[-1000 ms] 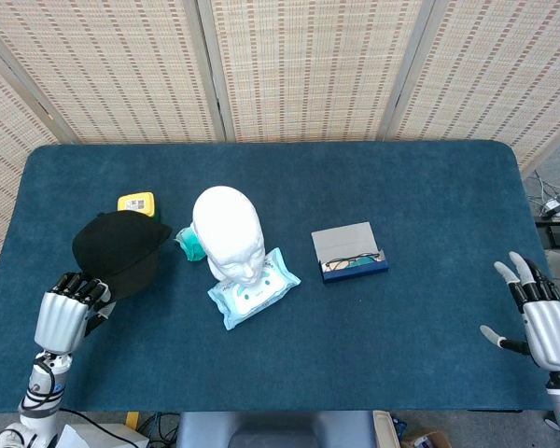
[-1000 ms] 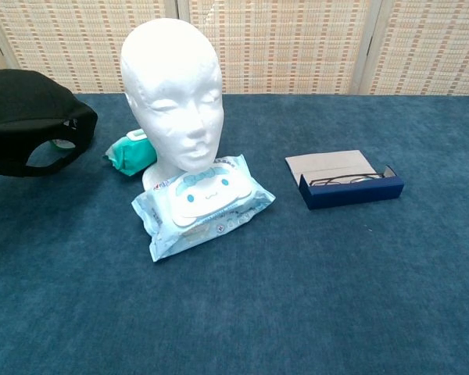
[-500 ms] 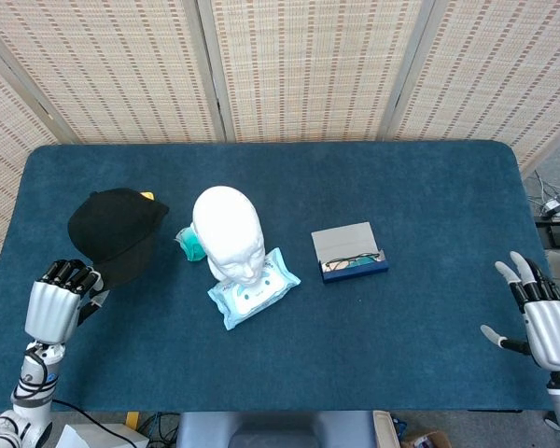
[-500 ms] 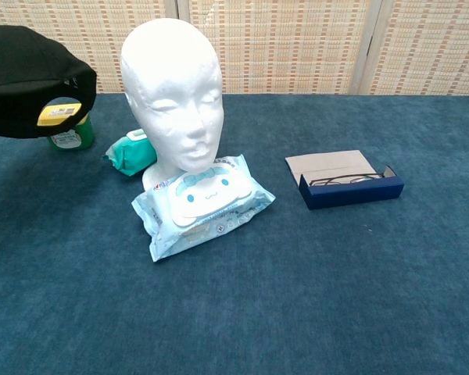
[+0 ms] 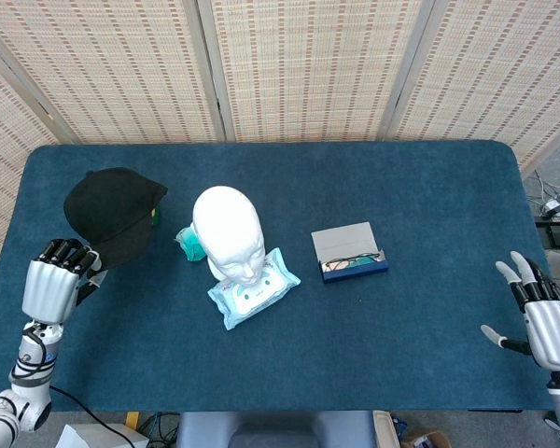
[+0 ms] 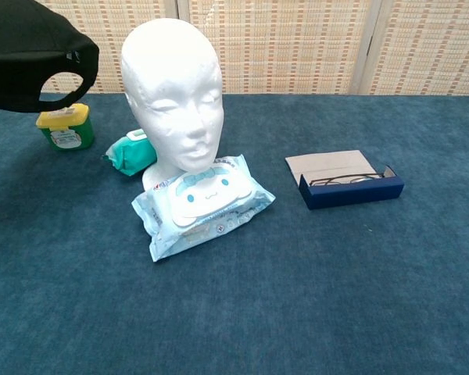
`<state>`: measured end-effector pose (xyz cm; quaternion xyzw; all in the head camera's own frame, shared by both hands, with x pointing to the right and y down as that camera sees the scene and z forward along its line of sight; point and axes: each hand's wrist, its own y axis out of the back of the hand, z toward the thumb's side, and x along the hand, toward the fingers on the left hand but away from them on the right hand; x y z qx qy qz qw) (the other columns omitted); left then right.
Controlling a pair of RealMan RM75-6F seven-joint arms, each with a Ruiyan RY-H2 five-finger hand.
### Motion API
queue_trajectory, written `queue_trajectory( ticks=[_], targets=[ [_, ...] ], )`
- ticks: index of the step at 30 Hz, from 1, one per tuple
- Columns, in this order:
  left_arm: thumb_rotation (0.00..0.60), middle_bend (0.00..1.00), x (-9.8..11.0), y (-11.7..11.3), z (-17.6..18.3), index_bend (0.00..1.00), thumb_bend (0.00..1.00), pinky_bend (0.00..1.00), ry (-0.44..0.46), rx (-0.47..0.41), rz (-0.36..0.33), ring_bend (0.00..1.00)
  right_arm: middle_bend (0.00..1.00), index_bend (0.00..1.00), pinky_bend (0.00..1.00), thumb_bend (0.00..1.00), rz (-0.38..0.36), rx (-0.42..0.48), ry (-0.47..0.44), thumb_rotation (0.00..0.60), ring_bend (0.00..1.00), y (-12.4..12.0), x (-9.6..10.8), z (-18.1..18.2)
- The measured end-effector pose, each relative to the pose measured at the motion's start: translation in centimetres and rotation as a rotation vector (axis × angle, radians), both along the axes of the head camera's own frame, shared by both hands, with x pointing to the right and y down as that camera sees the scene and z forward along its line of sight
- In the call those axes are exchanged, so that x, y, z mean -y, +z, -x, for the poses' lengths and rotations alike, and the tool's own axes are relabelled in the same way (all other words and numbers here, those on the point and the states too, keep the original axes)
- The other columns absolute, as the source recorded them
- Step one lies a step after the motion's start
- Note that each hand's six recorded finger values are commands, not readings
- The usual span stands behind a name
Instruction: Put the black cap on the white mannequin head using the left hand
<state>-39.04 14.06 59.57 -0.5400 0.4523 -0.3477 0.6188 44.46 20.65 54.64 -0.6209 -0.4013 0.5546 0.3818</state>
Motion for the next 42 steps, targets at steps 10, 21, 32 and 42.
queue_trajectory(
  ticks=[10, 21, 32, 42],
  targets=[
    [0.600, 0.73, 2.3, -1.1, -1.6, 0.79, 0.42, 0.49, 0.022, -0.017, -0.046, 0.48, 0.03, 0.00, 0.16, 0.00, 0.000, 0.002, -0.001, 0.600, 0.00, 0.0, 0.0, 0.0],
    [0.600, 0.73, 3.9, -2.0, -4.0, 0.80, 0.42, 0.49, 0.057, -0.033, -0.079, 0.48, 0.03, 0.00, 0.16, 0.00, -0.001, 0.006, 0.000, 0.600, 0.00, -0.1, 0.0, -0.1],
    [0.600, 0.73, 4.0, -3.9, -7.1, 0.80, 0.42, 0.50, 0.111, -0.081, -0.118, 0.49, 0.03, 0.00, 0.16, 0.00, -0.003, 0.012, 0.001, 0.600, 0.00, -0.3, 0.0, -0.2],
    [0.600, 0.74, 2.0, -5.2, -10.2, 0.80, 0.42, 0.51, 0.202, -0.095, -0.142, 0.49, 0.03, 0.00, 0.16, 0.00, -0.004, 0.013, 0.001, 0.600, 0.00, -0.3, 0.0, -0.2]
  ],
)
